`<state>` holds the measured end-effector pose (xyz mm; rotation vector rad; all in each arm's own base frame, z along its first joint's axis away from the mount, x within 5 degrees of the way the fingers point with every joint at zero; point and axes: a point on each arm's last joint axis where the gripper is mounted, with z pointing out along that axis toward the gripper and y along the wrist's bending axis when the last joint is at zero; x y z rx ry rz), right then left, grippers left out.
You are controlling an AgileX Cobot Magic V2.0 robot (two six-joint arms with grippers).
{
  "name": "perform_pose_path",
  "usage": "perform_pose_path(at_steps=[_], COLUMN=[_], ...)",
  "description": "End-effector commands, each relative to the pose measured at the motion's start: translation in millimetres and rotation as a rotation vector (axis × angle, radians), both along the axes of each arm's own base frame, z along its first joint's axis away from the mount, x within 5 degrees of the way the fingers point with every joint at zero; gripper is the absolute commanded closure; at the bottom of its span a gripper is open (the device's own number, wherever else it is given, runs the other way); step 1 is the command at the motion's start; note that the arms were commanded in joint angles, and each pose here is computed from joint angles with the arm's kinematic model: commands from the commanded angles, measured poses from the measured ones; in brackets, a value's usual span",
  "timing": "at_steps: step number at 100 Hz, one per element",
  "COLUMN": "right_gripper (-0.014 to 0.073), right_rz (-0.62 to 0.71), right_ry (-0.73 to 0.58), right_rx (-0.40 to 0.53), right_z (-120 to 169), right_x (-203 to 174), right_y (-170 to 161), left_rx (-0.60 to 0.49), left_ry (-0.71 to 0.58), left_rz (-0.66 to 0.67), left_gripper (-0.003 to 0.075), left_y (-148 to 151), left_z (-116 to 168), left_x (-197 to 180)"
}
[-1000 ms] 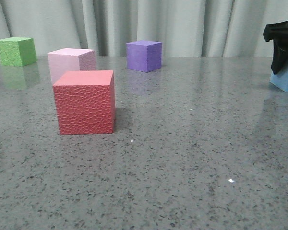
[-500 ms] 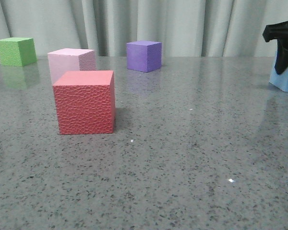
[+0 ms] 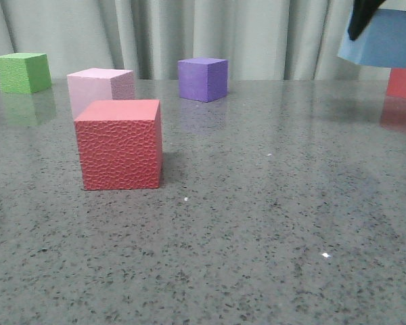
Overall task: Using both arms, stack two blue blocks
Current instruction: 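Close the right gripper on the light blue cube and lift it, then carry the cube with the right gripper and lower it beside the purple cube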
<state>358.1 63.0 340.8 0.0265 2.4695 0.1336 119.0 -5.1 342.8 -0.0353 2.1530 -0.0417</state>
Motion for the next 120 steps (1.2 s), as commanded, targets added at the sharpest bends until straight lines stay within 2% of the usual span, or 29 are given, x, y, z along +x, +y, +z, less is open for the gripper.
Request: perform_pose_path(at_steps=[1, 50, 75, 120], right_gripper=[0.0235, 0.0235, 0.0235, 0.0235], right_rz=[0.025, 0.092, 0.128, 0.091], right_ry=[-0.117, -0.054, -0.023, 0.077], right_rx=[0.048, 0.169, 0.172, 0.152], right_z=[33.4, 11.0, 12.6, -15.7], right_x=[-10.6, -6.4, 7.6, 18.9], right_y=[14.9, 96.5, 132.0, 153.7], left_rx=[-0.013, -0.013, -0.013, -0.013], left_ry=[-0.101, -0.101, -0.101, -0.101], left_rz=[0.001, 0.001, 0.001, 0.001], left_gripper=[0.0083, 0.0083, 0.0083, 0.0083], left_y=[-0.4, -0.4, -0.4, -0.4], left_z=[16.4, 16.4, 16.4, 16.4], left_x=[3.9, 3.9, 3.9, 3.9])
